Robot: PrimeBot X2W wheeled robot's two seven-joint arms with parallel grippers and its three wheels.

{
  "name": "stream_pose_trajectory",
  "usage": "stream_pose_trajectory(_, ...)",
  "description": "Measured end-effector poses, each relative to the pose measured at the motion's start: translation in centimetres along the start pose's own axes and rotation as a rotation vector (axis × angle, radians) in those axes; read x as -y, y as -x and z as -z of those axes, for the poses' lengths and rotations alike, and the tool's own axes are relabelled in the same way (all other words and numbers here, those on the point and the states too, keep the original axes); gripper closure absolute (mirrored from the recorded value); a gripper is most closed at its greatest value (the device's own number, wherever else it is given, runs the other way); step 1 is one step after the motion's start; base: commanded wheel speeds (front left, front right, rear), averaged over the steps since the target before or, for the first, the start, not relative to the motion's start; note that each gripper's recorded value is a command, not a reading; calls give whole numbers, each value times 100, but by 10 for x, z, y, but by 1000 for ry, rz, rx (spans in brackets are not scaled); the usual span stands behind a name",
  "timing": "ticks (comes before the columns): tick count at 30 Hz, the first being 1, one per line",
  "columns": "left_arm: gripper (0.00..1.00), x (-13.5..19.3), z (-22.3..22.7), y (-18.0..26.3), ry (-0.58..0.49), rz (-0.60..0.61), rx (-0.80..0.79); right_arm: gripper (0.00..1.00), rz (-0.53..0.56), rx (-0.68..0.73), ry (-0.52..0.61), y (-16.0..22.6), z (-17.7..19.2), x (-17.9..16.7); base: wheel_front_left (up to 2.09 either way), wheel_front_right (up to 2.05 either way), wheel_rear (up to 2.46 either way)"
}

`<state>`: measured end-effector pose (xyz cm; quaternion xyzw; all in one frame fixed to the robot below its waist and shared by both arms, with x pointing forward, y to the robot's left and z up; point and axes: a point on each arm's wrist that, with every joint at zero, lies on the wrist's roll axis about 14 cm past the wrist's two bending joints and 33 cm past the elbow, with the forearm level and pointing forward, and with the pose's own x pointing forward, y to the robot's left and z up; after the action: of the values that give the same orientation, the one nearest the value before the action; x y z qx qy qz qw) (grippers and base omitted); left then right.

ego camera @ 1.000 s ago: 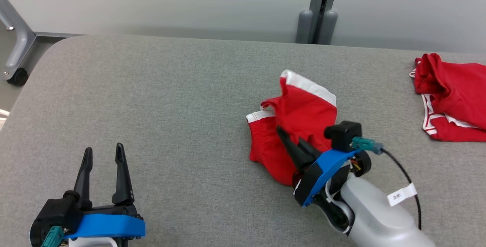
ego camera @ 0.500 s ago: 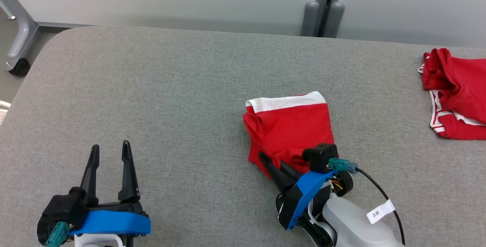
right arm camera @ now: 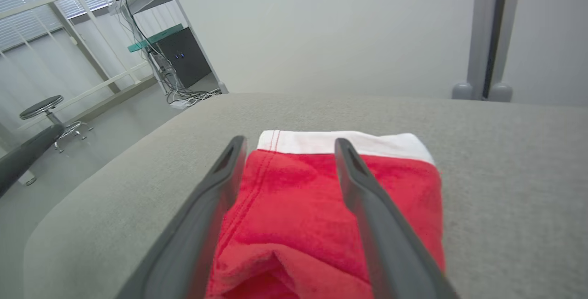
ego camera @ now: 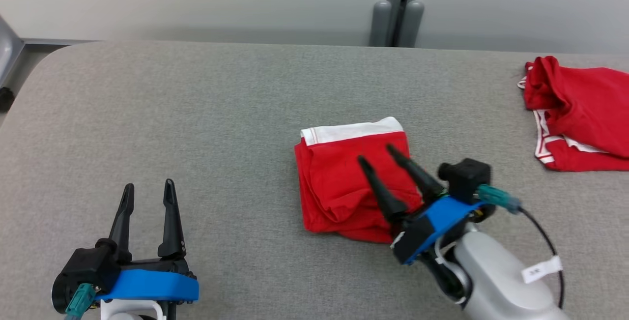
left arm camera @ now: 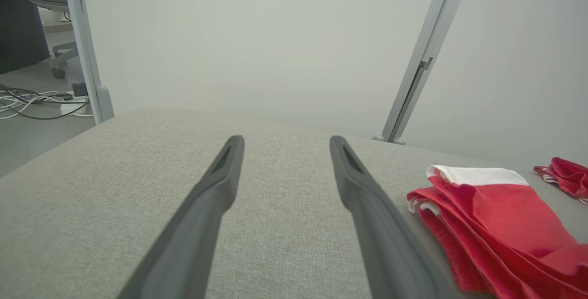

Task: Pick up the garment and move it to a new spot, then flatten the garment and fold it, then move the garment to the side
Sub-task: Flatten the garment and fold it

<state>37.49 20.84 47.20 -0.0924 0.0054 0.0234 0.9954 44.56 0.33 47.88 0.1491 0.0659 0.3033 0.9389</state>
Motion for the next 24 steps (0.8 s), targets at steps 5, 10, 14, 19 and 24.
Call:
stream_pose_trajectory(5, 0, 14, 0, -7, -8, 46, 3, 0, 117, 105, 83, 29, -33, 40, 0, 0, 0)
stream_pose_trajectory(10, 0, 30, -1, -13, -19, 94, 9, 0, 265, 189, 118, 73, -54, 73, 0, 0, 0)
stream_pose_trajectory(14, 0, 36, -3, -12, -20, 112, 14, 0, 328, 210, 147, 97, -57, 81, 0, 0, 0)
stream_pose_trajectory(19, 0, 36, -4, -6, -37, 114, 13, 0, 375, 220, 150, 119, -52, 78, 0, 0, 0)
stream_pose_trajectory(24, 0, 26, -3, 6, -63, 90, 7, 0, 419, 223, 153, 138, -47, 76, 0, 0, 0)
